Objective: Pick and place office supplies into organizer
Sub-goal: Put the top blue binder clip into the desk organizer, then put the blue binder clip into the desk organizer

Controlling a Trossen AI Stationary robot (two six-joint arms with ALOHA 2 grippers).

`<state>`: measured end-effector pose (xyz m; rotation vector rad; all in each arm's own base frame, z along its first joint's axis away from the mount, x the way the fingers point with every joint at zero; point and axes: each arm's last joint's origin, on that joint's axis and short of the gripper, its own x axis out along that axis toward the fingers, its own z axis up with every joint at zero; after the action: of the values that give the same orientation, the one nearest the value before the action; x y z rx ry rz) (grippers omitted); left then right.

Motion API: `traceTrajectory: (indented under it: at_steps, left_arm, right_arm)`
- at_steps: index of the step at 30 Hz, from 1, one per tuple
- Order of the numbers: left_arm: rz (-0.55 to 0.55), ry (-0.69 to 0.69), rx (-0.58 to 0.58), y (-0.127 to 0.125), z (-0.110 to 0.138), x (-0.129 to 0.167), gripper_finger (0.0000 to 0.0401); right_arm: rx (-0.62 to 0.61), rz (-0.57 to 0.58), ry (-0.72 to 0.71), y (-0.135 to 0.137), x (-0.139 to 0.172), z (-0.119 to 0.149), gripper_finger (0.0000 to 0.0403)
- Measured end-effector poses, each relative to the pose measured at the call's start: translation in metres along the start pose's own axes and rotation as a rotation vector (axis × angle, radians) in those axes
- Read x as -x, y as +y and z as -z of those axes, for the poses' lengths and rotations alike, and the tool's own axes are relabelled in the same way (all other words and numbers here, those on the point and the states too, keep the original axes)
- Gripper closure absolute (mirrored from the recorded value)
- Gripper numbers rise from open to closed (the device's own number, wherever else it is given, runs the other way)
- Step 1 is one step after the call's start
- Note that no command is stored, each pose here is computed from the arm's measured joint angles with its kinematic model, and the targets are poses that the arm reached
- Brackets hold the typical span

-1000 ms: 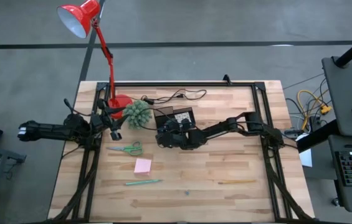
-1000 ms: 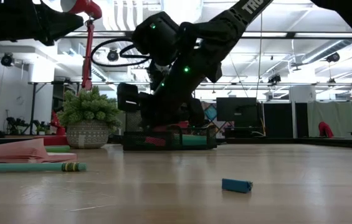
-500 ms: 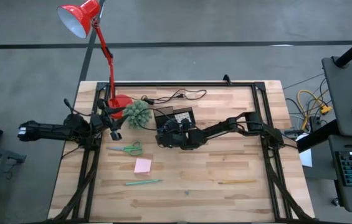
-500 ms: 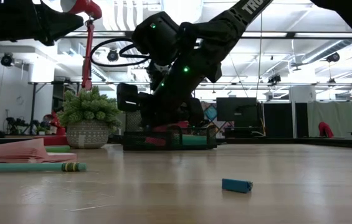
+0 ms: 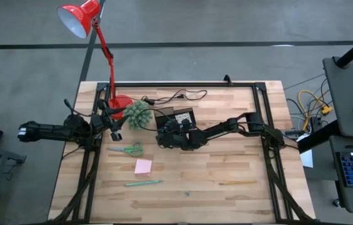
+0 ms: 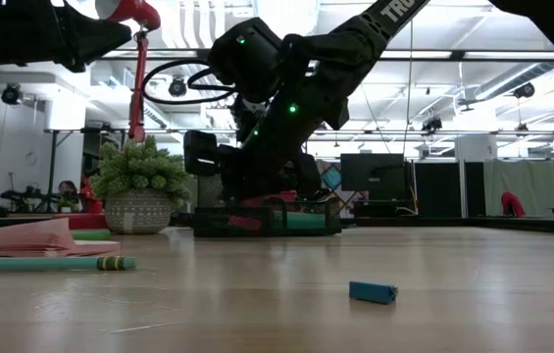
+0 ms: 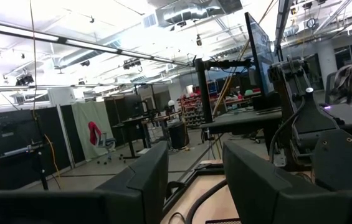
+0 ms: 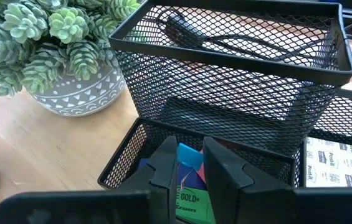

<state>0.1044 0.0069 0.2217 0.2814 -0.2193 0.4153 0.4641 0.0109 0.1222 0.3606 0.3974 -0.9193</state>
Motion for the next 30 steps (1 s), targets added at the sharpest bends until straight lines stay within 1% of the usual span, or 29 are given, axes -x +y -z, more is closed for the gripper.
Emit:
traceTrajectory:
  at_steps: [17,26,30]
  left_arm:
    - [0.0,0.0,0.0,0.0,0.0,0.0,0.0262]
    - [0.0,0.0,0.0,0.0,0.0,0.0,0.0262]
    - [0.0,0.0,0.0,0.0,0.0,0.0,0.0262]
  right_arm:
    - [0.0,-0.001,0.0,0.0002,0.0002,-0.0002,0.0346]
    - [0.0,-0.001,0.0,0.0002,0.0002,-0.0002,0.0298]
    - [0.0,-0.001,0.0,0.0002,0.0002,-0.0002,0.0285]
